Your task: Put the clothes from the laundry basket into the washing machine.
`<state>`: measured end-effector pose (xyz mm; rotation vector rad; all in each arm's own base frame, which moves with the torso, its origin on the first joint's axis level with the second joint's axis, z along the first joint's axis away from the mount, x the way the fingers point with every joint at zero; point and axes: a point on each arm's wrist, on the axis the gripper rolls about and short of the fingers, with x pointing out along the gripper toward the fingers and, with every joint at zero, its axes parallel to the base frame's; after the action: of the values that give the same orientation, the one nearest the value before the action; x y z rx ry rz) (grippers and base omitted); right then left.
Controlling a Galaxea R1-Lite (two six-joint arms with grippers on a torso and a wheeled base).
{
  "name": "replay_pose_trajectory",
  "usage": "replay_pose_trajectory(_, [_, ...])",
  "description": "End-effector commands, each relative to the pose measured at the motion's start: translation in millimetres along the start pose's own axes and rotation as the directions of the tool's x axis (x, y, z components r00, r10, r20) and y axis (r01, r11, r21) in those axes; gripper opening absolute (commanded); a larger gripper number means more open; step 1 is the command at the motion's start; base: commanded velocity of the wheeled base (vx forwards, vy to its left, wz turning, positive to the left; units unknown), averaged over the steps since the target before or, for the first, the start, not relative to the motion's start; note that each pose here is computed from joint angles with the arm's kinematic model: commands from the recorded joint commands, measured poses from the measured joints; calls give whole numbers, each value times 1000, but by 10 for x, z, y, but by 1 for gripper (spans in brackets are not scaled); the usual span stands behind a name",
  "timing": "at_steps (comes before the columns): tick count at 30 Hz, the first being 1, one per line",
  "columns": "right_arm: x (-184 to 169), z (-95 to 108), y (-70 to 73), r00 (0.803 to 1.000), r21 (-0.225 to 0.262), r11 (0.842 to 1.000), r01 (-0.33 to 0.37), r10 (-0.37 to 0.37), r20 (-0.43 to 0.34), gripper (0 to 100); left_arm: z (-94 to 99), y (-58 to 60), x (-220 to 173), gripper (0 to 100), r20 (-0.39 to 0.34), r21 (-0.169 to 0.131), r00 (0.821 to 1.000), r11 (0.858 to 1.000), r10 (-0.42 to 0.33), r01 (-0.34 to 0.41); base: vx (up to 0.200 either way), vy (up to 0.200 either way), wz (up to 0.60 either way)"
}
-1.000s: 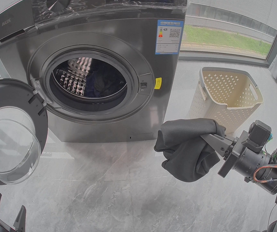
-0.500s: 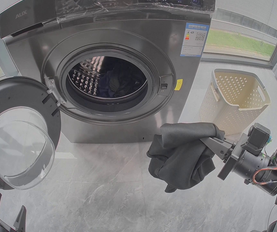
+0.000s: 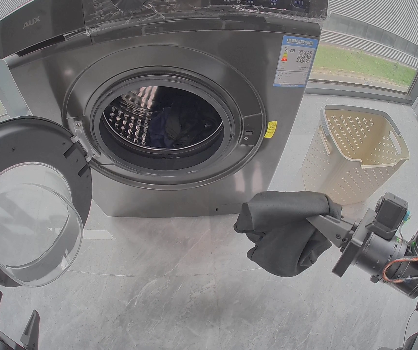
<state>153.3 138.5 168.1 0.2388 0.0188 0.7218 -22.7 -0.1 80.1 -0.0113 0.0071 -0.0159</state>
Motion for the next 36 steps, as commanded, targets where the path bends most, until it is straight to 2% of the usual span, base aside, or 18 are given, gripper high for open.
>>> replay_pose_trajectory(1, [-65, -93, -23, 999, -4, 1000, 7, -7, -40, 0, -43, 0, 0, 100, 1, -1, 1000, 1000, 1, -1, 0, 200, 0])
replay_pose_trajectory(10, [-49, -91, 14, 999, 10, 1000, -13, 13, -40, 0, -42, 0, 0, 100, 2, -7, 1000, 1000, 1, -1, 0, 0, 0])
replay_pose_trajectory(19, [-19, -154, 57, 996, 73, 996, -46, 51, -78, 0, -42, 0, -2, 100, 4, -1, 1000, 1000, 1, -1, 0, 0, 0])
replay_pose_trajectory(28, [10, -118, 12, 997, 103, 994, -38, 45, -64, 0, -43, 0, 0, 100, 1, -3, 1000, 1000, 1, -1, 0, 200, 0])
replay_pose_trajectory(36, [-18, -67, -42, 999, 105, 994, -16, 20, -37, 0, -42, 0, -2, 100, 4, -3, 1000, 1000, 2, -2, 0, 0, 0])
